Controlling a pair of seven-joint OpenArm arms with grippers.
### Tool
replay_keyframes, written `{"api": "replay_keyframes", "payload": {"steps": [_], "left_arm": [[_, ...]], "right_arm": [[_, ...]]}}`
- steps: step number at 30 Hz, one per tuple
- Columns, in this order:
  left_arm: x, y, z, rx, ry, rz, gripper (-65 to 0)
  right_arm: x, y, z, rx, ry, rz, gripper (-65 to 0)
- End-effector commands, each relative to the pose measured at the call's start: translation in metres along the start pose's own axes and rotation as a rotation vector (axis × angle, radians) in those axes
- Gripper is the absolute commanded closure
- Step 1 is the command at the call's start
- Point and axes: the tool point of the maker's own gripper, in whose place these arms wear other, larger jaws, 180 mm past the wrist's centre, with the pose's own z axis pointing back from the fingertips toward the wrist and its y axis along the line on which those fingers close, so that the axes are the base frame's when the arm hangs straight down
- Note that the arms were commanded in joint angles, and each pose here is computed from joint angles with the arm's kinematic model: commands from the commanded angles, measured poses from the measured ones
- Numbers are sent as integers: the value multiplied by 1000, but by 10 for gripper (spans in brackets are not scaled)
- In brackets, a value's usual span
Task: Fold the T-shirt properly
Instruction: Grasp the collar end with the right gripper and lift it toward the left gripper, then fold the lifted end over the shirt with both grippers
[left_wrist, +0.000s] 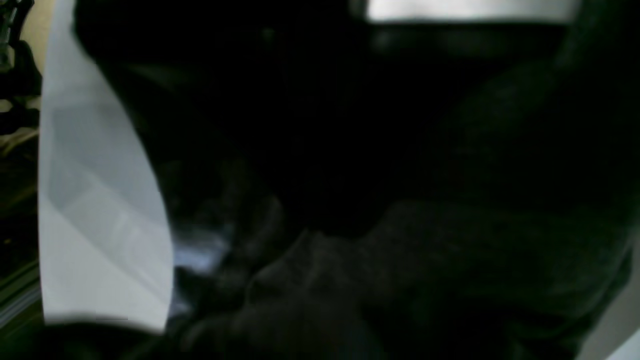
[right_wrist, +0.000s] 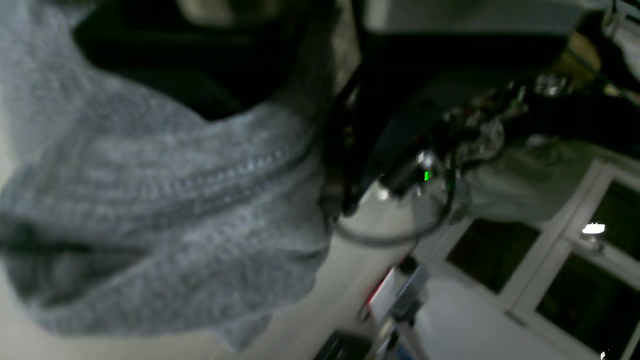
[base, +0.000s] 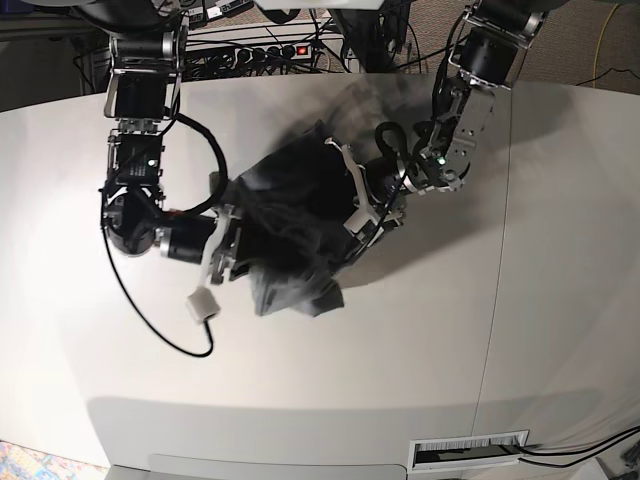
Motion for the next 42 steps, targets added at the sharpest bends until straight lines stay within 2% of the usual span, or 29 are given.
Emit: {"api": "replay_keyframes", "payload": {"steps": [1,3,7,9,16,19,28,31,35,42], "left_arm": [[-77,37,23,167,363,-54,0],[-71,35,23,162,364,-52,0],[-45,26,20,140,300,-55,0],[-36,23,23,141,313,-80,0],[15,20,39,239,290,-137,0],[26,16,42,249,268,-151,0],[45,4,45,231,215,-170,0],[47,1,48,233,225,-182,0],[46,1,54,255,240,-208,0],[26,24,89,414,333,-300,0]], "right_arm": [[21,9,1,30,-45,40,0],[18,12,-4,43,-32,40,0],[18,17,-12,68,-43,32,0],[18,18,-14,73,-48,31,0],[18,18,-14,73,-49,31,0],[15,14,-15,49,-29,35,0],[-11,-11,-31,-99,101,65,0],[-6,-13,-39,-124,72,75,0],[11,-6,-51,-105,22,95,0],[39,15,-75,-38,-12,140,0]]}}
